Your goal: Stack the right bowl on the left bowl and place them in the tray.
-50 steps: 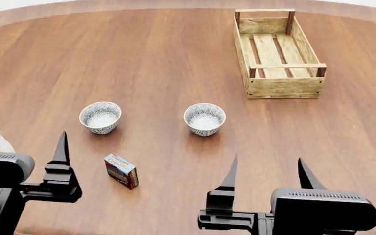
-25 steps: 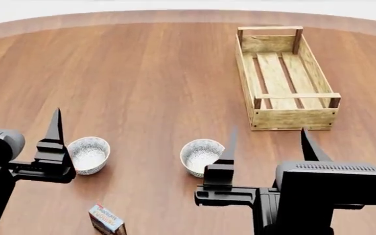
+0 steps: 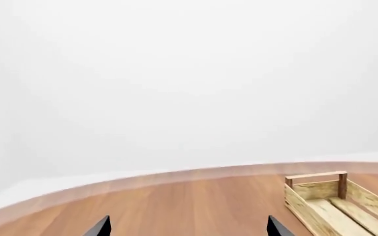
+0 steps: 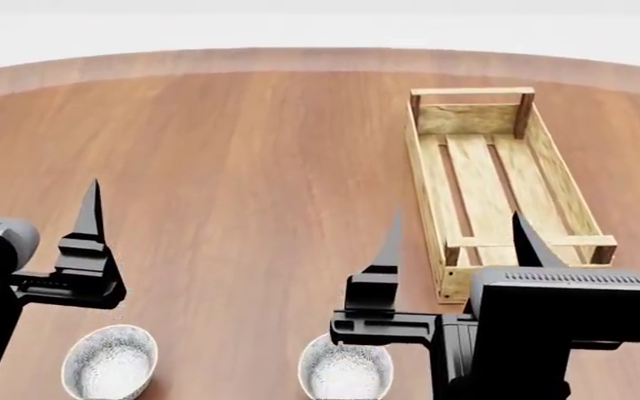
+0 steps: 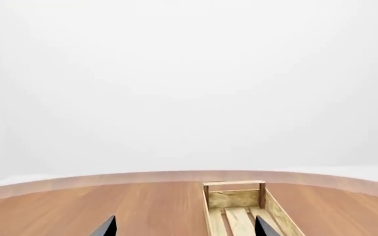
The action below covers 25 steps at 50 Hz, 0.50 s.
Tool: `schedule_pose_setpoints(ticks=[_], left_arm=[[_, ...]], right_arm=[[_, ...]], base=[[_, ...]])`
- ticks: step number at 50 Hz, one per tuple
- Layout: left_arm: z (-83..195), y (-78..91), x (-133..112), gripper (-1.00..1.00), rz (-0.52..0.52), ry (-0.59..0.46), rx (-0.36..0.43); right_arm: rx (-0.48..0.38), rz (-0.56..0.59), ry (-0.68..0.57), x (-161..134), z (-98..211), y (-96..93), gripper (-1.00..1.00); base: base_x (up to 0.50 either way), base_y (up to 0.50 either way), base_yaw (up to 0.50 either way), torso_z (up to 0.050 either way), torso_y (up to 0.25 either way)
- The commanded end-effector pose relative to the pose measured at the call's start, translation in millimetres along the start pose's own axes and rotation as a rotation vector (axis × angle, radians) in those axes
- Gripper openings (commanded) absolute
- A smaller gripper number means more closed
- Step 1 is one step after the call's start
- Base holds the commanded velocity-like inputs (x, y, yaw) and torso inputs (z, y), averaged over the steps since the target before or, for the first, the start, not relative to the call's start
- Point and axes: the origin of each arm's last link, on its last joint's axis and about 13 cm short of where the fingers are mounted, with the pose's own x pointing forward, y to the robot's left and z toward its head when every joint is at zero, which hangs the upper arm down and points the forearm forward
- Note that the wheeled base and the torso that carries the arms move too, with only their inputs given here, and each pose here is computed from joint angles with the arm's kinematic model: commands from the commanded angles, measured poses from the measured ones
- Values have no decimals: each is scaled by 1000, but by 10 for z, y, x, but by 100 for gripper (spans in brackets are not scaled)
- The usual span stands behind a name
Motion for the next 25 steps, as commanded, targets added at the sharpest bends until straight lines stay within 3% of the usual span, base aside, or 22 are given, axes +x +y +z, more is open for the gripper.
schedule_pose_setpoints(ticks=[1, 22, 25], left_arm=[[1, -4, 0, 100, -2, -1, 4], [0, -5, 15, 100, 4, -3, 20], [0, -1, 15, 100, 5, -3, 16]], right_arm=[[0, 0, -2, 3, 11, -3, 100], [-2, -7, 17, 31, 13, 5, 100], [-4, -5, 21, 31, 12, 6, 100]], base=[[500, 0, 0, 0, 0], [500, 0, 0, 0, 1], [0, 0, 0, 0, 4]])
